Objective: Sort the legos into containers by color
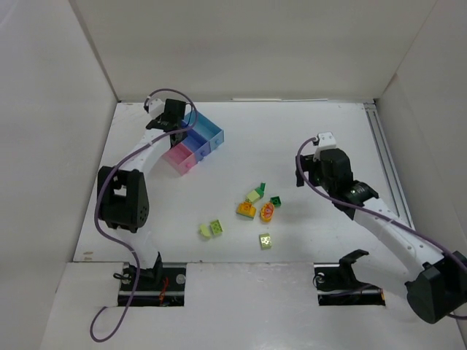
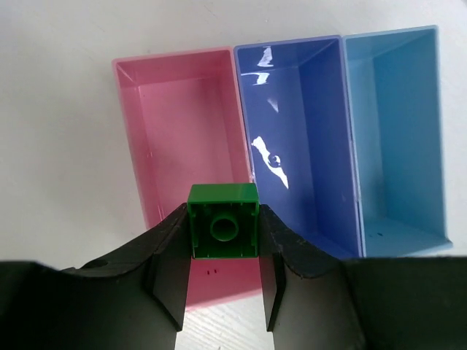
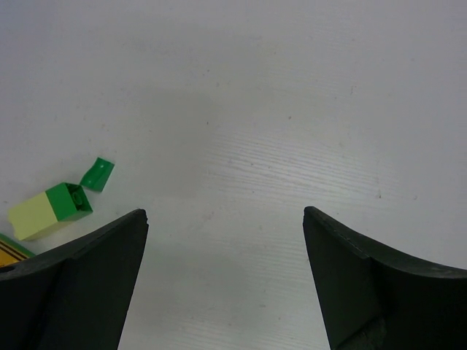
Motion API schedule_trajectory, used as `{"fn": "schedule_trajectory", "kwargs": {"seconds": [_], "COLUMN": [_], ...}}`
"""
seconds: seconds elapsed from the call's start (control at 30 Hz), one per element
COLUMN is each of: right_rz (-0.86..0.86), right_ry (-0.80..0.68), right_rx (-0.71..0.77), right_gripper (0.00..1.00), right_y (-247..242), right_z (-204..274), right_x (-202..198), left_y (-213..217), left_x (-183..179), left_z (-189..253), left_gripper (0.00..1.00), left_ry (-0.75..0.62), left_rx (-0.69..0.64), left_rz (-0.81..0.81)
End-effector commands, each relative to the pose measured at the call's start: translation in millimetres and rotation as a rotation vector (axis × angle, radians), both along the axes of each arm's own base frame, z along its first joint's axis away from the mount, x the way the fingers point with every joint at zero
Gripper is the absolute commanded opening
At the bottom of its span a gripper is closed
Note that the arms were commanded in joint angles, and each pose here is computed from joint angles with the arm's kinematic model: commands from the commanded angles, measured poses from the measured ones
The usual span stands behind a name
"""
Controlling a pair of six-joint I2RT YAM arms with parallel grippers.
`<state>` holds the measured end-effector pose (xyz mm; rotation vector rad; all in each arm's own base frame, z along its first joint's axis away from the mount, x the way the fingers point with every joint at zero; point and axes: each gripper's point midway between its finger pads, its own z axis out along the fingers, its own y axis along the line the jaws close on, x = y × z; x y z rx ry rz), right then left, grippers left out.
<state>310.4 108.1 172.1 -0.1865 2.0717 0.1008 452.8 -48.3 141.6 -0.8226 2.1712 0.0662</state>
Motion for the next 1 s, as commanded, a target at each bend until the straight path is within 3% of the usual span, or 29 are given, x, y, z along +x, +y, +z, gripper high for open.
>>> {"fn": "schedule_trajectory", "kwargs": {"seconds": [0.0, 0.3, 0.43, 0.53, 0.73, 0.97], "right_rz": [0.005, 0.123, 0.131, 0.125, 0.128, 0.114], "right_ry": [-0.067, -0.001, 0.006, 0.038, 0.119, 0.195], "right_rx": [-0.001, -0.05, -0.059, -0.062, -0.057, 0.021], "right_gripper": [0.91, 0.91, 0.91, 0.91, 0.91, 0.9], "right_y": [7, 47, 61, 65, 63, 61], "right_z": [20, -1, -2, -9, -27, -48], "right_x": [14, 15, 18, 16, -2, -29], "left_y": [11, 12, 9, 7, -14, -91], "left_x": [7, 0, -5, -4, -32, -91], "left_z": [7, -4, -3, 7, 20, 25], "left_gripper": [0.27, 0.39, 0.6, 0.67, 1.0, 1.0], "left_ry": [0.027, 0.065, 0.069, 0.043, 0.025, -0.014], "left_rx": [0.035, 0.031, 0.019, 0.01, -0.032, -0.071], "left_rz": [0.012, 0.026, 0.004, -0.012, -0.117, -0.411]}}
